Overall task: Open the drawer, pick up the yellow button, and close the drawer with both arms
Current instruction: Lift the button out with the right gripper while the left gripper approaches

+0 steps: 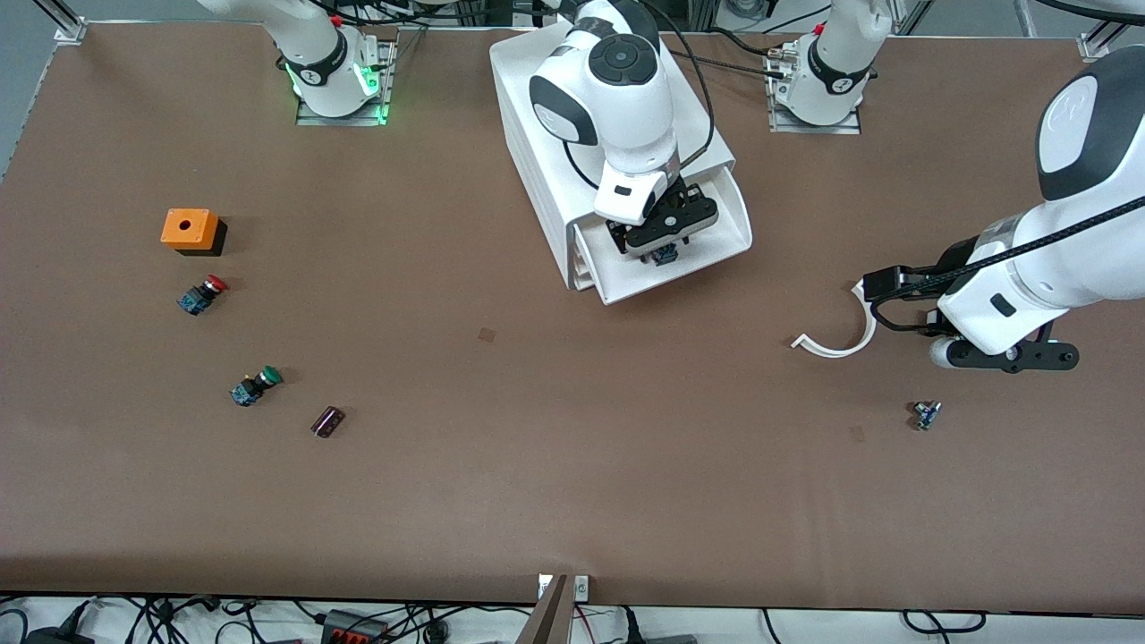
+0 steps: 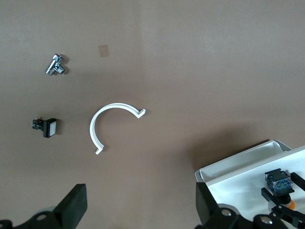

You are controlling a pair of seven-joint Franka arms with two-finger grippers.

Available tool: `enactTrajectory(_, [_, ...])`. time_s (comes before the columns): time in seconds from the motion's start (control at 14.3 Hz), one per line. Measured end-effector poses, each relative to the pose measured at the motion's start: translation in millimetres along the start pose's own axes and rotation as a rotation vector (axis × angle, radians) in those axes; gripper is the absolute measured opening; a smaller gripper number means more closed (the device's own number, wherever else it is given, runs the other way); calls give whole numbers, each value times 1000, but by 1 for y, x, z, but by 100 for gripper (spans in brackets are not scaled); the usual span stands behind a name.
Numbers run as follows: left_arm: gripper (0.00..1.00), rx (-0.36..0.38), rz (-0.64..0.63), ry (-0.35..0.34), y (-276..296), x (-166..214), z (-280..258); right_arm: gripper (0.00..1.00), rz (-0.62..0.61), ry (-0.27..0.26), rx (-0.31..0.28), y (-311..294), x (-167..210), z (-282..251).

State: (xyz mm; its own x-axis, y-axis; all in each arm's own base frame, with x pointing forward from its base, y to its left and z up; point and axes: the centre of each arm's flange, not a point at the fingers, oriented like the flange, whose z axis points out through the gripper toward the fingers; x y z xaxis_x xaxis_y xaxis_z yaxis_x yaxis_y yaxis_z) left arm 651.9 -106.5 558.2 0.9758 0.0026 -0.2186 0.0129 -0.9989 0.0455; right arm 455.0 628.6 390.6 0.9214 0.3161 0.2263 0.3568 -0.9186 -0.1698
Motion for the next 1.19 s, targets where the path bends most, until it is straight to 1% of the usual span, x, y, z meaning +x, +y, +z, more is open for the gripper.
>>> enactTrajectory(0.07, [100,0,0,0,0,0,0,69,-1,0,0,0,0,2])
enactTrajectory(0.21, [100,0,-1,-1,0,0,0,48,5,-2,7,-1,-1,3])
enactTrajectory(0.28, [100,0,-1,-1,0,0,0,41,14,-5,17,-1,0,2])
enactTrajectory(0.42, [100,0,-1,-1,0,0,0,41,24,-7,28,-1,2,0])
enactTrajectory(0.56, [100,0,-1,-2,0,0,0,41,31,7,36,0,8,-9])
enactTrajectory(0.84, [100,0,-1,-2,1,0,0,41,62,24,33,13,32,-48])
enactTrajectory(0.98, [100,0,0,-2,1,0,0,41,99,21,15,38,49,-69])
enactTrajectory(1.12, [100,0,-7,-7,5,0,3,41,162,-13,-26,87,69,-88])
enactTrajectory(1.19, [100,1,-32,-12,12,1,8,41,195,-32,-49,122,81,-96])
